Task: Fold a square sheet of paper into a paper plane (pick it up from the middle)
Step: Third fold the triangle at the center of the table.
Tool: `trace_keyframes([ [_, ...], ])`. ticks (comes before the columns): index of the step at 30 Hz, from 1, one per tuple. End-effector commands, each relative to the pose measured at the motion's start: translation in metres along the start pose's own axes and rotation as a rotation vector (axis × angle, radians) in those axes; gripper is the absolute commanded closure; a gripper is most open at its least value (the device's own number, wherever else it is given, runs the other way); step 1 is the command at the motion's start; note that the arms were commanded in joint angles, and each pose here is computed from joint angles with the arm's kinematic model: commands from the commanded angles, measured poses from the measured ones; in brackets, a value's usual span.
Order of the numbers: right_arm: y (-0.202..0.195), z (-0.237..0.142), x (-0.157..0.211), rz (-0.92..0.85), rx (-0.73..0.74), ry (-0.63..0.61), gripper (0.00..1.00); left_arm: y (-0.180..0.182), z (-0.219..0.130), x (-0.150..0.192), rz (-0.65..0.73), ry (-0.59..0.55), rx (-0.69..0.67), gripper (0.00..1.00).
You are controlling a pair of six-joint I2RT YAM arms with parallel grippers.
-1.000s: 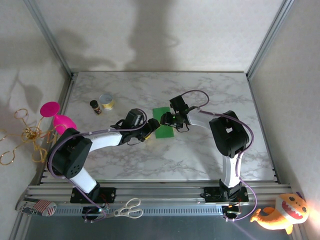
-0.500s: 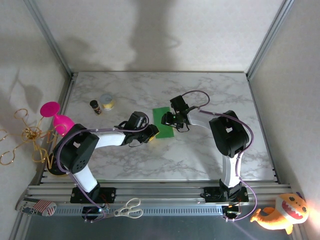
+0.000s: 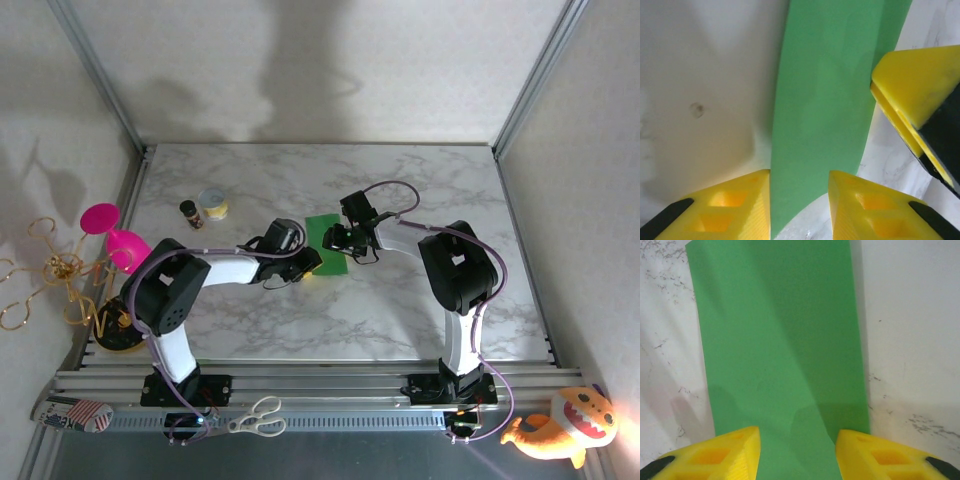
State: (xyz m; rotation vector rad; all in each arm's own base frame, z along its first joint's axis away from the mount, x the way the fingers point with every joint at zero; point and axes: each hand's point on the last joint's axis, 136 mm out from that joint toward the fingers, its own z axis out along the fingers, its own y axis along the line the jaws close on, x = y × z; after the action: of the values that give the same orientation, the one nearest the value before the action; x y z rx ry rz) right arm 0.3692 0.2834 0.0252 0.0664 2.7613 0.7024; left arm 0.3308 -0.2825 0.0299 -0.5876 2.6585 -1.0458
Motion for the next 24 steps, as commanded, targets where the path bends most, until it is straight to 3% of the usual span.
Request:
trace_keyframes([
  [1, -0.031, 0.016, 0.022, 0.032, 0.095, 0.082, 0.53, -0.007, 0.002, 0.000, 0.054, 0.037, -0.005, 0.67],
  [24, -0.030, 0.013, 0.022, 0.027, 0.085, 0.077, 0.53, -0.008, 0.010, -0.044, -0.003, -0.001, 0.040, 0.80],
])
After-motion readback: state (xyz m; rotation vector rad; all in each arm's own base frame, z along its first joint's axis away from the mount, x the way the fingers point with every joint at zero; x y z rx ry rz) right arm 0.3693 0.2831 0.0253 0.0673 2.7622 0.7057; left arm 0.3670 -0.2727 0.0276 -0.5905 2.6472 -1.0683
